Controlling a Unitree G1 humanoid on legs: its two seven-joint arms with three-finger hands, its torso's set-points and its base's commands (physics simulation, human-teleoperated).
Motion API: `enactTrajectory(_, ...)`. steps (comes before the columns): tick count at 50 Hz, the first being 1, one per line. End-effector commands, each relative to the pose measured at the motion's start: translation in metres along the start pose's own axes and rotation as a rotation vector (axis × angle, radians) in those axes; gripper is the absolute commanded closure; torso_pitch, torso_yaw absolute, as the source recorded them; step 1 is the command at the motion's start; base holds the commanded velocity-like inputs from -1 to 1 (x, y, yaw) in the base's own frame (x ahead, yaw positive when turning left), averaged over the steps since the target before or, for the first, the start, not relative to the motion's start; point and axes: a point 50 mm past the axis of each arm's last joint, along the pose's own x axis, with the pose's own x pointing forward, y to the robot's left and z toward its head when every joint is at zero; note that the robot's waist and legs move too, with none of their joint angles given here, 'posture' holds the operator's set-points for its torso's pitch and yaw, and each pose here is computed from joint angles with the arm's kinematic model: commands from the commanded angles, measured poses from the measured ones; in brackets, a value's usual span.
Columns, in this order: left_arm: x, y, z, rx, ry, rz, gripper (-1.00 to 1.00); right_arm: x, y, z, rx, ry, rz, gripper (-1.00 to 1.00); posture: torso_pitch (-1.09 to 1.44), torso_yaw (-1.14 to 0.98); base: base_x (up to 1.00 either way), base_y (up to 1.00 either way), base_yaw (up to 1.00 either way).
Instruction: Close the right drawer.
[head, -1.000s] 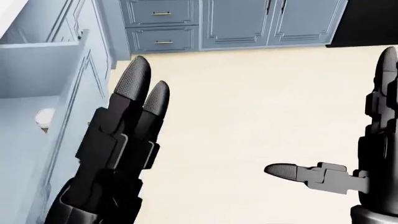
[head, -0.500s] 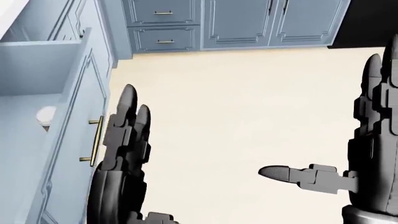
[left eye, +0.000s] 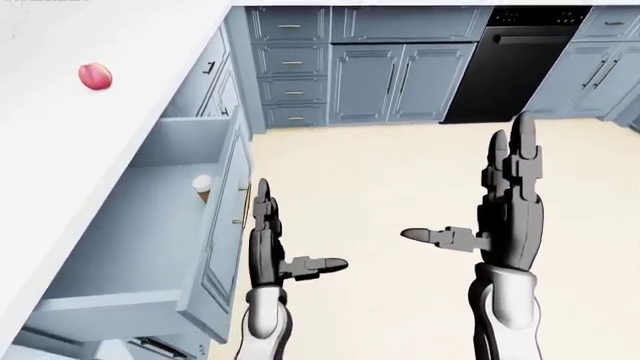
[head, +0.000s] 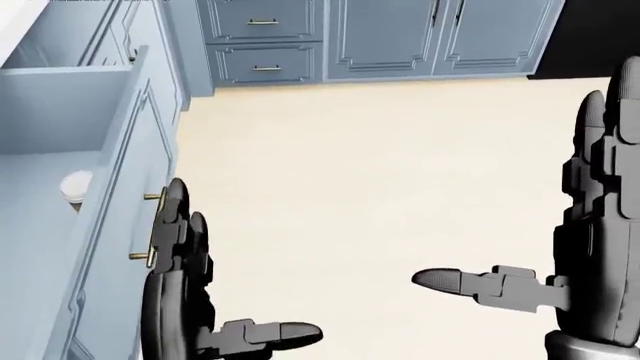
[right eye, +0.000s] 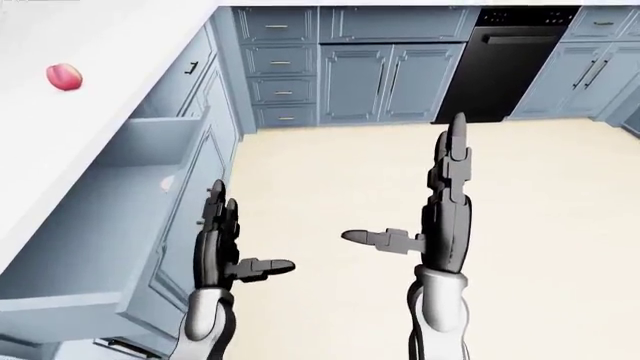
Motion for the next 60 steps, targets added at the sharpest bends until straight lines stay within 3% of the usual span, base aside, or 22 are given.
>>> enactTrajectory(1,0.004,-0.001,0.013,-0.029,-0.062,0.001,-1.0,0.005,-0.001,0.013,0.005,-0.079,-0.005,-1.0,0.0,0.0,0.0,0.0,0.0)
enactTrajectory(5,0.006,0.005,0.009,-0.056,-0.028,0.036,-1.0,0.004,-0.001,0.013,0.005,-0.077,-0.004,-1.0,0.0,0.0,0.0,0.0,0.0)
enactTrajectory(7,0.009,0.01,0.002,-0.064,0.019,0.066,-1.0,0.004,-0.001,0.012,0.005,-0.077,-0.005,-1.0,0.0,0.0,0.0,0.0,0.0)
enactTrajectory(14,0.012,0.016,-0.003,-0.073,0.044,0.101,-1.0,0.005,-0.001,0.012,0.004,-0.074,-0.005,-1.0,0.0,0.0,0.0,0.0,0.0)
enactTrajectory(23,0.017,0.034,-0.014,-0.082,0.09,0.206,-1.0,0.004,-0.001,0.011,-0.001,-0.071,-0.004,-1.0,0.0,0.0,0.0,0.0,0.0)
enactTrajectory(44,0.029,0.068,-0.023,-0.103,0.121,0.386,-1.0,0.003,-0.002,0.008,-0.003,-0.065,-0.005,-1.0,0.0,0.0,0.0,0.0,0.0)
enactTrajectory(60,0.03,0.076,-0.022,-0.107,0.114,0.428,-1.0,0.003,-0.002,0.006,-0.002,-0.058,-0.003,-1.0,0.0,0.0,0.0,0.0,0.0)
